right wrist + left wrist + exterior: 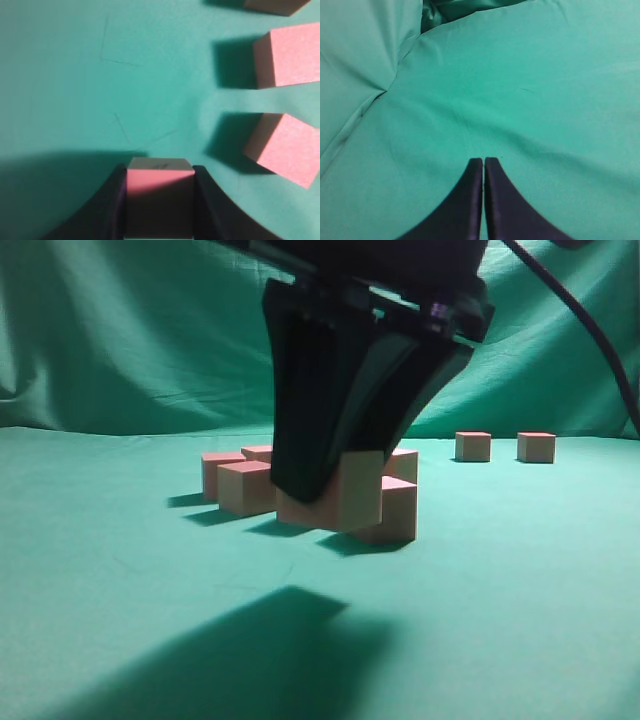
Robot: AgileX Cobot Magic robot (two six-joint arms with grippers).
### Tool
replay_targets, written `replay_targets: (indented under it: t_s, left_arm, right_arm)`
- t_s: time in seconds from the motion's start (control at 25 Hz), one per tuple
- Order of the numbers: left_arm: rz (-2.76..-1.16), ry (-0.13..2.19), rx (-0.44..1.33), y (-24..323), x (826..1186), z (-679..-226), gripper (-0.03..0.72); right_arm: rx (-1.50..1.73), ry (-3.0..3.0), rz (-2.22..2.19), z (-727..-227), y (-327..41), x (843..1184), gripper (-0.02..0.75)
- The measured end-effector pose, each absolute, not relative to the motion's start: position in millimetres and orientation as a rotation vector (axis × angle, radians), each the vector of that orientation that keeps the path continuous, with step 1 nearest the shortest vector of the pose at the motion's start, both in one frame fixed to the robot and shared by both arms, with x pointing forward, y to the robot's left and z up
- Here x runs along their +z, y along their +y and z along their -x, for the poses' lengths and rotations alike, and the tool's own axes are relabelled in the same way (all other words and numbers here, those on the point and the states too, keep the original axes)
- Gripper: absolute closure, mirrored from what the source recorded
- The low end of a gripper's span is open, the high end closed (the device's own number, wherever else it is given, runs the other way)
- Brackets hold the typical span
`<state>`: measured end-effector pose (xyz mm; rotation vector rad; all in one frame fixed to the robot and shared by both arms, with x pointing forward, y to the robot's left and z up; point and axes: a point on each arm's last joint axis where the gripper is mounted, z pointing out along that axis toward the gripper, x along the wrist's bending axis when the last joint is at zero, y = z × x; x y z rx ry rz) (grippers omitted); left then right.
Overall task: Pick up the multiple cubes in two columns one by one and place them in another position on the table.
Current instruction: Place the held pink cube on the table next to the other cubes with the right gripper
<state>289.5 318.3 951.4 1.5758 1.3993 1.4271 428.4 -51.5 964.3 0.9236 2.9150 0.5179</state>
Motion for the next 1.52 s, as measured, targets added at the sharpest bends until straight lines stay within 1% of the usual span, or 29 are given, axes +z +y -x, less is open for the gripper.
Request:
replay_targets:
  t_s: [0.2,0.48,0.6,0.84,1.24,1.28,1.32,1.44,1.52]
  left_arm:
    - [-1.576,1.399,1.427,318.3,951.4,-289.5,0.688]
    - [-1.576,1.399,1.427,318.3,951.4,-289.5,0.688]
    - [-1.576,1.399,1.427,318.3,951.4,-289.5,0.688]
    - [-1.576,1.399,1.427,318.3,951.4,-289.5,0.688]
    - [-1.576,1.399,1.427,318.3,951.4,-289.5,0.688]
    - [-1.576,1.399,1.427,318.3,951.4,-289.5,0.688]
    - [-1.576,1.399,1.427,318.3,951.4,-289.5,0.688]
    - [-1.576,1.399,1.427,318.3,951.4,-289.5,0.688]
    - [-1.576,1.399,1.427,318.3,951.4,-289.5,0.688]
  right_arm:
    - [0.434,2.836,-0.991,-435.2,-55.6,957.6,0.489]
    - [0.412,2.802,-0.986,-438.3,-57.3,956.5,0.489]
    - [0.383,2.812,-0.993,-439.2,-56.2,949.1,0.489]
    - [0.413,2.803,-0.992,-441.3,-53.2,945.5,0.489]
    - [0.37,2.816,-1.0,-440.9,-53.9,940.4,0.489]
    - [0.352,2.822,-1.003,-440.3,-54.8,939.9,0.424]
    - [0.331,2.827,-1.01,-439.6,-55.7,939.1,0.386]
    - [0.287,2.831,-1.038,-440.7,-54.8,944.6,0.227]
    - [0.257,2.833,-1.05,-443.6,-51.8,954.0,0.157]
